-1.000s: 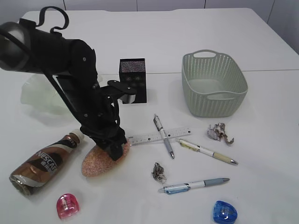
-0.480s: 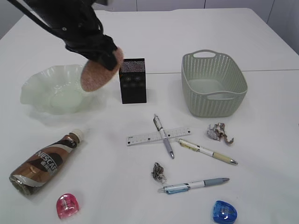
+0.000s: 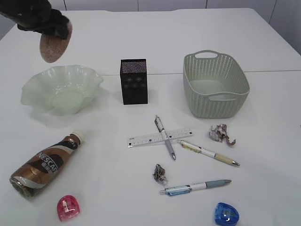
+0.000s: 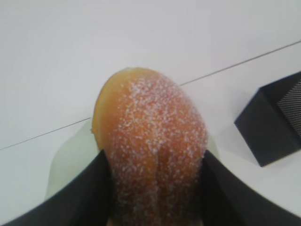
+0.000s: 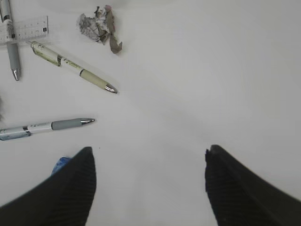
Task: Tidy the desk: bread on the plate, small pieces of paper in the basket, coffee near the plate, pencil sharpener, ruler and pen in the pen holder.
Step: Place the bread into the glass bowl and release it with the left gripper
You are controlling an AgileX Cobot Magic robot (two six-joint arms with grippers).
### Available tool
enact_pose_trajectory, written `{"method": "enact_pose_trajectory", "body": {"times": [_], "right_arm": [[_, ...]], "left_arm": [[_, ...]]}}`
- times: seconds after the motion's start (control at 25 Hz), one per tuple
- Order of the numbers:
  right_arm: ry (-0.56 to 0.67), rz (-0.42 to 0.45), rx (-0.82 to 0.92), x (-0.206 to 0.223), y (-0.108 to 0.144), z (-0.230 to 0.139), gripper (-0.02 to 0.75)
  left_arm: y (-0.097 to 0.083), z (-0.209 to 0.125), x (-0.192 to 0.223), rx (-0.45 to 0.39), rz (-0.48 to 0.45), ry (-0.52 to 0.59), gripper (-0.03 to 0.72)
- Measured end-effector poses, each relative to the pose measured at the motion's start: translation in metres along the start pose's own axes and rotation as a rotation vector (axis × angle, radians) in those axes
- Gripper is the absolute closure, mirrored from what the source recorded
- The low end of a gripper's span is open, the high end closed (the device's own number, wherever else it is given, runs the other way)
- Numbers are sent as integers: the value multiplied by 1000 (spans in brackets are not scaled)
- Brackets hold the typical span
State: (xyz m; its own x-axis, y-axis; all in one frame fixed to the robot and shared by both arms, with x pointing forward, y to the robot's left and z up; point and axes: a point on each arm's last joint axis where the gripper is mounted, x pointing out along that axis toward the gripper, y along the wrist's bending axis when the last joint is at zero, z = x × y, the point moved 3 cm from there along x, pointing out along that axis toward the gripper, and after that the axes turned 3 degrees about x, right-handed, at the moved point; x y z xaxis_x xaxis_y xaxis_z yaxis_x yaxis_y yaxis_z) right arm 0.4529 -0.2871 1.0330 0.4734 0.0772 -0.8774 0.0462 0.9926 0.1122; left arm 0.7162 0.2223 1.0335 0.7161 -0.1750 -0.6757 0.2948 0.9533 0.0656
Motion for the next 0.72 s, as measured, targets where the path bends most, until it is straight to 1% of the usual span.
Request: {"method": "enact_pose_trajectory", "body": {"times": [0.04,0.16,0.28,0.44,0.6,0.72], "right_arm": [[0,0,0,0,0,0,206],[0,0,0,0,0,0,206],[-2,0,0,0,0,0,206],[-9,0,-2,0,0,1,206],[-17,1,-4,0,0,2,206],[-32,-3,-8,0,0,4,206]], "left_arm": [[6,-3,7,-10,11,-1,302],[15,-18,33,-26,26,19,302],[17,-32,57,-33,29,45,302],[16,-48,75,-40,20,90,300],[15,-61,87,-43,10,140,257],[14,-66,89,-45,2,167,194]]}}
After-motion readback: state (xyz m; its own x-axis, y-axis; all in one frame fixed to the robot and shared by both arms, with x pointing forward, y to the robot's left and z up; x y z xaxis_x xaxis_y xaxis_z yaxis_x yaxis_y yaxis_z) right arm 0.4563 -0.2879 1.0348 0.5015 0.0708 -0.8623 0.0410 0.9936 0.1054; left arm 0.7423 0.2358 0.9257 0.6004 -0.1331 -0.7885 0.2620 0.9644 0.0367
